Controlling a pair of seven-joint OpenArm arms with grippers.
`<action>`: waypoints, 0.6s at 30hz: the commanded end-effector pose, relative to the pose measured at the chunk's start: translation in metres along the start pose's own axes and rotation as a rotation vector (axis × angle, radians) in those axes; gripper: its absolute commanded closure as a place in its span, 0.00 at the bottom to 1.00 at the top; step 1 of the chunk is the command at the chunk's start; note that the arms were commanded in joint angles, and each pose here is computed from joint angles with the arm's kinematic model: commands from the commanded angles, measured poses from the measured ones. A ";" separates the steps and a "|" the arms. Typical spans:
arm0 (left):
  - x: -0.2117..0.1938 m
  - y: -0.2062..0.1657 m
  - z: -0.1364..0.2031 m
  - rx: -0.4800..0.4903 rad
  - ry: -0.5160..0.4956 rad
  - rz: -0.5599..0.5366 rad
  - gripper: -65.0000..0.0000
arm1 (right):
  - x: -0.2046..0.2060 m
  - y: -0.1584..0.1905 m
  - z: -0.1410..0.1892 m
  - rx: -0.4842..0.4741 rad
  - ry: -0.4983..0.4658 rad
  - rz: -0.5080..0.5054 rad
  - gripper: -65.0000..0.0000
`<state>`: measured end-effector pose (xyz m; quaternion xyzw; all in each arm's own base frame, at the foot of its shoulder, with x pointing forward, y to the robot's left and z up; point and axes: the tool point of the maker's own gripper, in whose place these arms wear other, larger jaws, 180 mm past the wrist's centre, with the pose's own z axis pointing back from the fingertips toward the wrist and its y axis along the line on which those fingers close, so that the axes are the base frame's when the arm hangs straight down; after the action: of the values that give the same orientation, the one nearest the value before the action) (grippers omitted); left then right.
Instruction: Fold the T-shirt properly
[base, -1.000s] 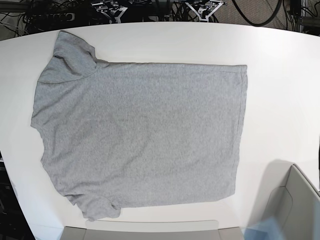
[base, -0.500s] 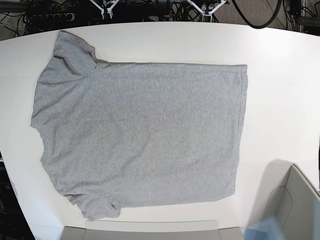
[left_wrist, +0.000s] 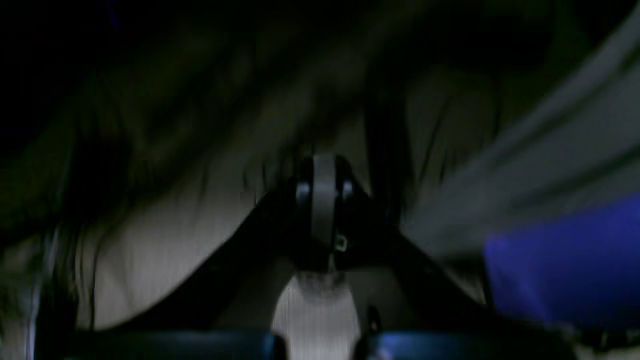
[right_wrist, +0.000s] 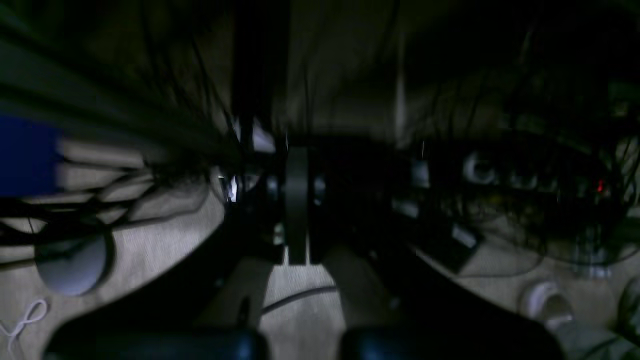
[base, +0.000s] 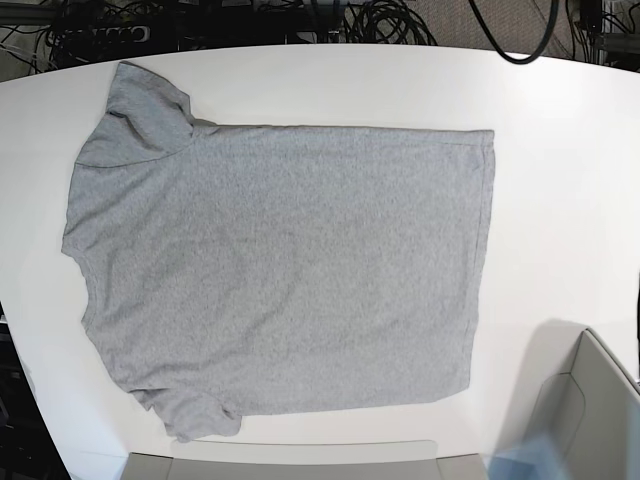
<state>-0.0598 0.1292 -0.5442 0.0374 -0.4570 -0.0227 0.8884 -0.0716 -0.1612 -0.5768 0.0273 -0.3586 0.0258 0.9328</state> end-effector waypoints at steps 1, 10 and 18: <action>-0.001 0.001 0.010 -0.003 -0.002 -0.006 0.99 | -0.007 -0.005 0.011 -0.008 0.018 0.005 0.99; 0.066 0.014 0.038 0.016 -0.273 -0.029 0.97 | 0.028 -0.005 0.048 -0.051 -0.169 -0.069 0.99; 0.168 0.026 0.068 0.045 -0.571 -0.050 0.86 | 0.119 0.018 0.096 0.026 -0.429 -0.110 0.96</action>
<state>-0.0064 0.1392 -0.3735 0.0581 -0.6869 -0.0437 0.7231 -0.0408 -0.1457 -0.4320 0.0620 -0.5446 -0.0235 0.8361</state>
